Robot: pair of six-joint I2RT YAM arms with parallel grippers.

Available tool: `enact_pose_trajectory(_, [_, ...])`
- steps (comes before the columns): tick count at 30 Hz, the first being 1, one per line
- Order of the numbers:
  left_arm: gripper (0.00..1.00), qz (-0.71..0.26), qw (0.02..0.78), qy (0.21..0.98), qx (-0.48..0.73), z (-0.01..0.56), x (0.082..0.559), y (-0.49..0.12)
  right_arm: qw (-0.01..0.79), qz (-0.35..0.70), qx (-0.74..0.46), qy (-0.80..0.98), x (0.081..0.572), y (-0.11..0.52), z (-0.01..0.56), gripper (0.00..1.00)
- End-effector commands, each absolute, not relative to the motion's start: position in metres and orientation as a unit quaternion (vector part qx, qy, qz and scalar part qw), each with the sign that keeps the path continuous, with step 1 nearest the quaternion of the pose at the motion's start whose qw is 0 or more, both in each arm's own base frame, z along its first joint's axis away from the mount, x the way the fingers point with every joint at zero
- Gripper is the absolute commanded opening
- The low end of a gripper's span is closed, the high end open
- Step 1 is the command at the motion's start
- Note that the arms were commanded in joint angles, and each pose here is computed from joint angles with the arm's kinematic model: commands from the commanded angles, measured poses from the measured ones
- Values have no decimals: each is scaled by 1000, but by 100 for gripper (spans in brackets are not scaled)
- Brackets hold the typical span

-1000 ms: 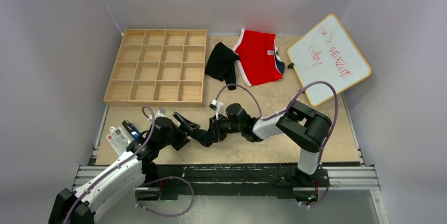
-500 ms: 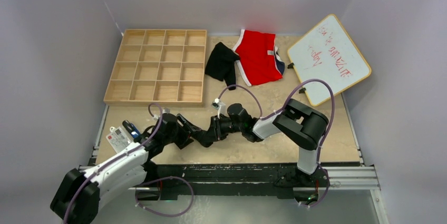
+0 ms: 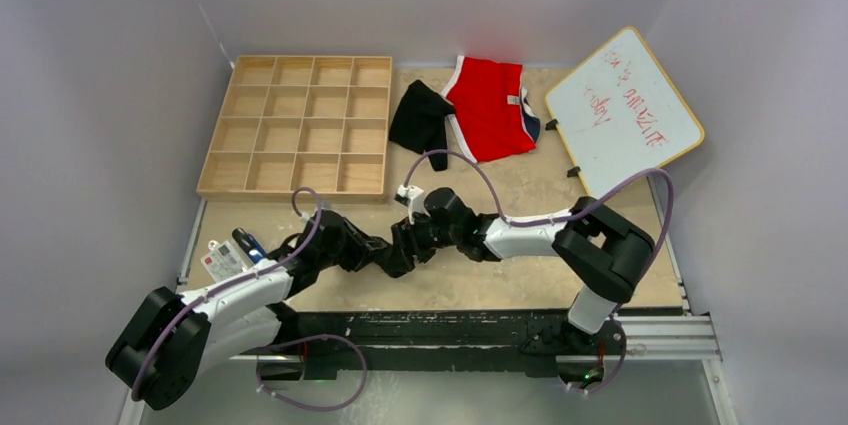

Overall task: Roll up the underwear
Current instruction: Roll the underwear to the center of the board.

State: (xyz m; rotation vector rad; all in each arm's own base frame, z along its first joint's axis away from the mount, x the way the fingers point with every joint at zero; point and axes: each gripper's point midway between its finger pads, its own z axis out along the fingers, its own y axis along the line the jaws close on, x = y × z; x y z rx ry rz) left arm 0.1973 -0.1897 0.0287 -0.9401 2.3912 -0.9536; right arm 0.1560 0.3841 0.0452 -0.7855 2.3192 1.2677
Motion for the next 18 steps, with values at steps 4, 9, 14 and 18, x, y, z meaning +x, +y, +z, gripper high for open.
enact_pose_trajectory(4, [17,-274,193,880,-336,9,184,-170,279,276,-399,828,173,376,58,63])
enact_pose_trajectory(9, [16,-267,194,884,-331,14,188,-171,277,240,-433,824,159,390,55,57])
enact_pose_trajectory(14, [16,-268,195,884,-330,16,189,-172,264,204,-430,839,149,385,38,26])
enact_pose_trajectory(18, [32,-272,199,884,-323,21,190,-173,234,256,-402,847,135,387,32,11])
